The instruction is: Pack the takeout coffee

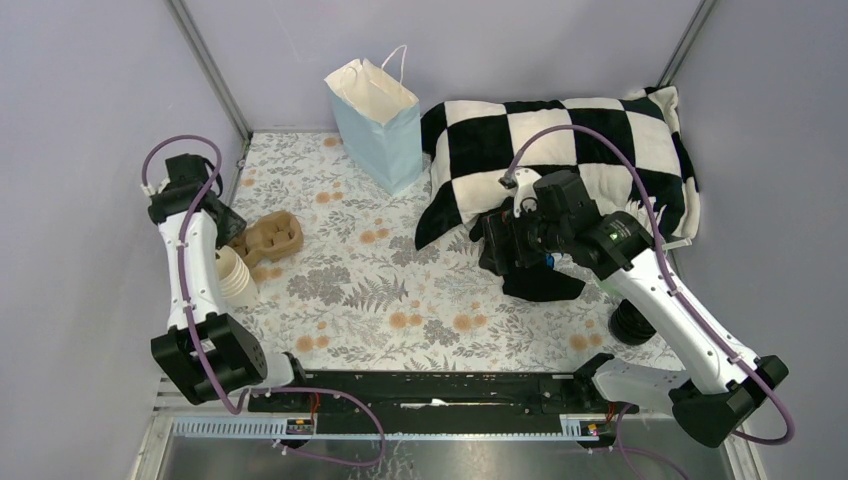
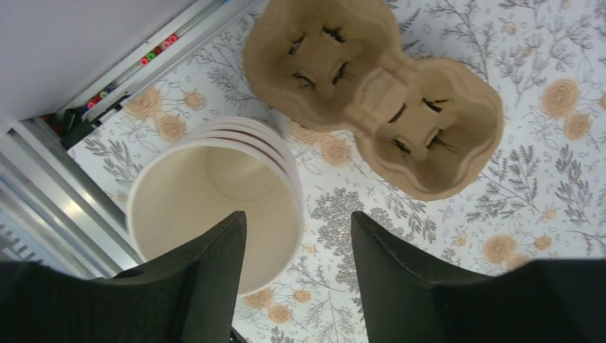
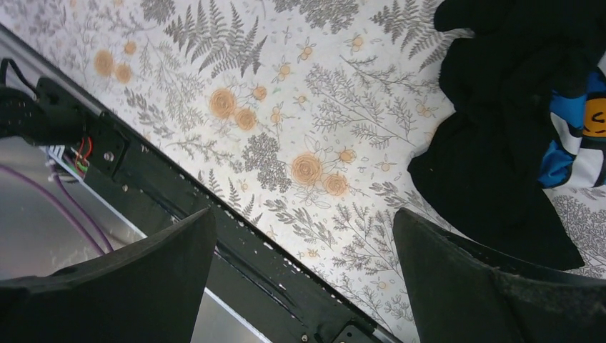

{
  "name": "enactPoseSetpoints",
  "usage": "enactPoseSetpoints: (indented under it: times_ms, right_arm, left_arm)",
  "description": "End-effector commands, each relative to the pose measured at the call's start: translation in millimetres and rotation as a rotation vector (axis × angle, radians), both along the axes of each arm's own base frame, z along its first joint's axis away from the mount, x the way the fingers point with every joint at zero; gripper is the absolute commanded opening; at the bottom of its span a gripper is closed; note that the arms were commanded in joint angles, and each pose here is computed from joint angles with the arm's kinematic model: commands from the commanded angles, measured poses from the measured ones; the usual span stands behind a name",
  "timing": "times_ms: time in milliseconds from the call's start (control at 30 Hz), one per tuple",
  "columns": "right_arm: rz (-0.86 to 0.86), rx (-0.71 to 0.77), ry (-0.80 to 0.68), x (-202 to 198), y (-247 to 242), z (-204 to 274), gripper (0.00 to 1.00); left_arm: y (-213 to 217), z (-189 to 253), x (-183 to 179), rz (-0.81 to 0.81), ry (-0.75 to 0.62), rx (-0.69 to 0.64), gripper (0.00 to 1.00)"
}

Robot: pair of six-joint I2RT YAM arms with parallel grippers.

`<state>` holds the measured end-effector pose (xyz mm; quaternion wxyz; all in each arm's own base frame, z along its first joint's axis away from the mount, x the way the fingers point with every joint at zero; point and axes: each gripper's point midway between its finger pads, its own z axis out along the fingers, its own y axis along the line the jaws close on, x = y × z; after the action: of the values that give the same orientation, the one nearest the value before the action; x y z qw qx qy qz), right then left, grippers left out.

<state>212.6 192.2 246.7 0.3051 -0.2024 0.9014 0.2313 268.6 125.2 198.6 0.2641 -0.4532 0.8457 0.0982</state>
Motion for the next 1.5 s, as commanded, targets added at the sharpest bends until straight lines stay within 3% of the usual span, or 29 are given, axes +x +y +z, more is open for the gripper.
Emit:
enactPoseSetpoints:
  times_ms: [0, 100, 400, 533, 867, 1467]
  right_arm:
    - [0.075, 0.017, -0.072, -7, 10, 6, 1.00]
    - [0.073, 0.002, -0.081, -7, 9, 1, 1.00]
    - [0.086, 0.010, -0.072, -7, 13, -2, 1.00]
    - [0.086, 0.010, -0.071, -8, 13, -2, 1.00]
    - [0.089, 0.014, -0.075, -8, 13, -2, 1.00]
    - [0.113, 0.013, -0.091, -13, 18, -2, 1.00]
  left_arm:
    - [6, 1, -10, 0.007, 0.002, -0.022, 0.55]
    - [10, -1, -14, 0.015, 0.024, -0.016, 0.47]
    - [7, -5, -6, -0.020, 0.016, -0.048, 0.41]
    - [6, -8, -4, -0.021, 0.028, -0.061, 0.32]
    - [7, -13, -10, -0.009, 0.067, -0.059, 0.26]
    - [18, 15, -15, 0.002, 0.099, -0.004, 0.06]
